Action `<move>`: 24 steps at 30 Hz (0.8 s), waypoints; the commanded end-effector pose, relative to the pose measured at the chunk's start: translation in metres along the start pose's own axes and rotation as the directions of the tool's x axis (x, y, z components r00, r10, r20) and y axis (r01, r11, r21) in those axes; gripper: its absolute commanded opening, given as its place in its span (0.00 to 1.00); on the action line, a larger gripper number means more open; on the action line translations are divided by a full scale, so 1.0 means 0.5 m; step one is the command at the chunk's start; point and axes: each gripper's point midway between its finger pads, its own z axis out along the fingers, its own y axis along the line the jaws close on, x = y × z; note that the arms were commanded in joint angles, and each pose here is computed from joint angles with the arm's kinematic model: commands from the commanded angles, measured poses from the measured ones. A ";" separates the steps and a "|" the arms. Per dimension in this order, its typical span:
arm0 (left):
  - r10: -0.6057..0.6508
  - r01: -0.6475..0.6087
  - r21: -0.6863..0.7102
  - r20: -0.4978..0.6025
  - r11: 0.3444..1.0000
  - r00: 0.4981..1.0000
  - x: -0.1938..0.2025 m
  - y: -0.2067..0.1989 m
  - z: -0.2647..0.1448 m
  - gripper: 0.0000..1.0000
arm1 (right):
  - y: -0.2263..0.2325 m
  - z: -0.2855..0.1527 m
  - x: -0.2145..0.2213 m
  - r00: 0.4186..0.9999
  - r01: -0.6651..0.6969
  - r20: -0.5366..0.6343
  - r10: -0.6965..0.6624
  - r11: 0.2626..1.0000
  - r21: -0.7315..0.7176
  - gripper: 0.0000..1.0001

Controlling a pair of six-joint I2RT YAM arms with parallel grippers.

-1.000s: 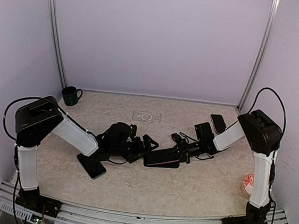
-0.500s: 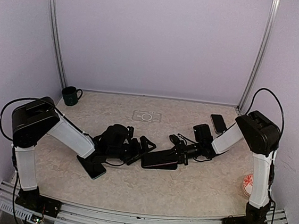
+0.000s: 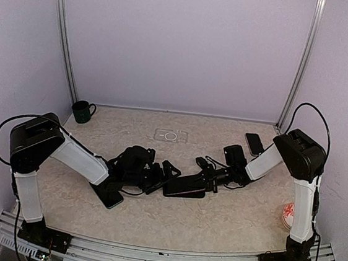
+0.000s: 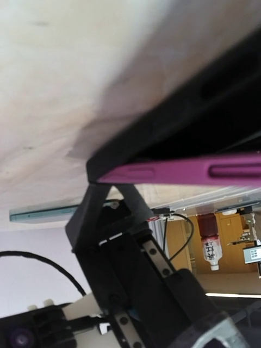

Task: Put the phone into the phone case
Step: Install the phone into the phone case.

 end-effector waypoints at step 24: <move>0.058 -0.053 0.049 -0.105 0.997 0.993 0.063 -0.056 0.003 0.99 | -0.026 0.039 0.001 1.000 0.019 0.024 -0.019 0.999 0.028 0.00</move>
